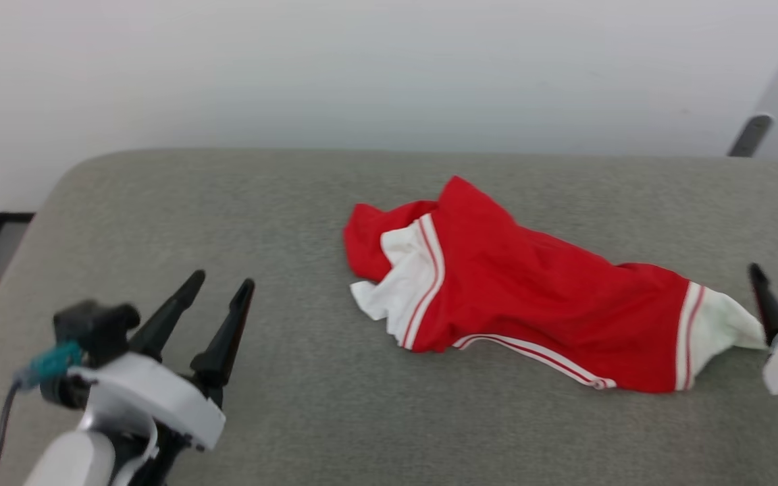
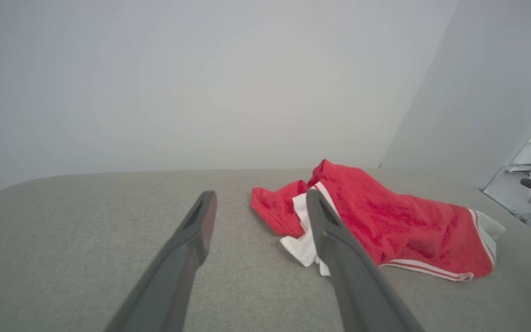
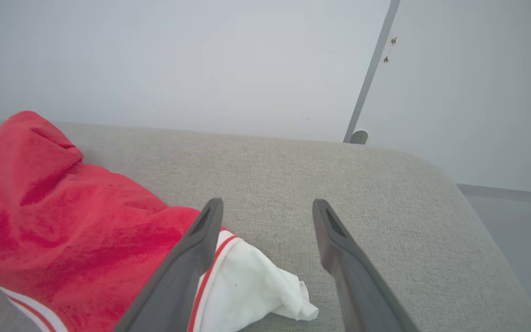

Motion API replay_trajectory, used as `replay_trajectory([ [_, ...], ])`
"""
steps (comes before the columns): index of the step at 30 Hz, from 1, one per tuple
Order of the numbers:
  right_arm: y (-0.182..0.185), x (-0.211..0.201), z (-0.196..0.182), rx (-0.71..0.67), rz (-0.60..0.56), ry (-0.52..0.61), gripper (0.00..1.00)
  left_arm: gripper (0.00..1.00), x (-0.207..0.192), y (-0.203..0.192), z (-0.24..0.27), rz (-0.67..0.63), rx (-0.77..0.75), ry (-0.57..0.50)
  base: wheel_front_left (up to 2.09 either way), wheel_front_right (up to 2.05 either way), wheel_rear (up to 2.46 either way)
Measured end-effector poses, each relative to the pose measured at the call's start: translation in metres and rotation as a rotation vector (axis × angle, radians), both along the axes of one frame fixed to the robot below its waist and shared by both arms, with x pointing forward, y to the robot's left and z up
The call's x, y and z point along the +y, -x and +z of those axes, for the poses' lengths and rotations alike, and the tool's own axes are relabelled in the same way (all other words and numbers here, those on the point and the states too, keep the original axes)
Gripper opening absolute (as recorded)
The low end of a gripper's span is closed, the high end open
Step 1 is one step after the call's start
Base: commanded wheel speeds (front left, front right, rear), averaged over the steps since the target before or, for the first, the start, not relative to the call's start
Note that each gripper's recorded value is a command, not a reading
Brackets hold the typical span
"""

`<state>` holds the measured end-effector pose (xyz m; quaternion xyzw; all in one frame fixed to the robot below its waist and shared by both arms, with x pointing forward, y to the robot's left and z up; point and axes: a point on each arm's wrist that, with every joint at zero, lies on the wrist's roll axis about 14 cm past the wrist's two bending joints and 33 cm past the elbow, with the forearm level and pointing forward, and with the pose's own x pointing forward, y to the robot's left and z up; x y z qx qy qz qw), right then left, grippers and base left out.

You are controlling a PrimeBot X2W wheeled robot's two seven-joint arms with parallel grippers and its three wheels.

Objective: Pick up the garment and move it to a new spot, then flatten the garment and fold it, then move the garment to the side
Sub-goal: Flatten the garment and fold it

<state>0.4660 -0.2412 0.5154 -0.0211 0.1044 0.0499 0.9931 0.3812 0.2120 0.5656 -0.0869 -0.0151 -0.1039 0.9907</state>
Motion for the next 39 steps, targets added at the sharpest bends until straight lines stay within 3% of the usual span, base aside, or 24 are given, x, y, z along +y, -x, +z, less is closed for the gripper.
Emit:
replay_trajectory([
  [12, 0.045, 0.016, 0.038, -0.278, -0.047, -0.112, 1.00, 1.00, -0.058, -0.058, 0.022, -0.244, 0.149, -0.065, 0.00, 0.00, 0.00],
  [18, 0.057, 0.015, 0.045, -0.356, -0.089, -0.121, 1.00, 1.00, -0.083, -0.081, -0.010, -0.330, 0.348, -0.076, 0.00, 0.00, 0.00],
  [30, 0.064, 0.006, 0.028, -0.330, -0.156, -0.137, 1.00, 1.00, -0.100, -0.097, -0.101, -0.379, 0.752, -0.172, 0.00, 0.00, 0.00],
  [39, 0.063, -0.006, 0.017, -0.307, -0.197, -0.127, 1.00, 1.00, -0.095, -0.103, -0.151, -0.355, 0.895, -0.237, 0.00, 0.00, 0.00],
])
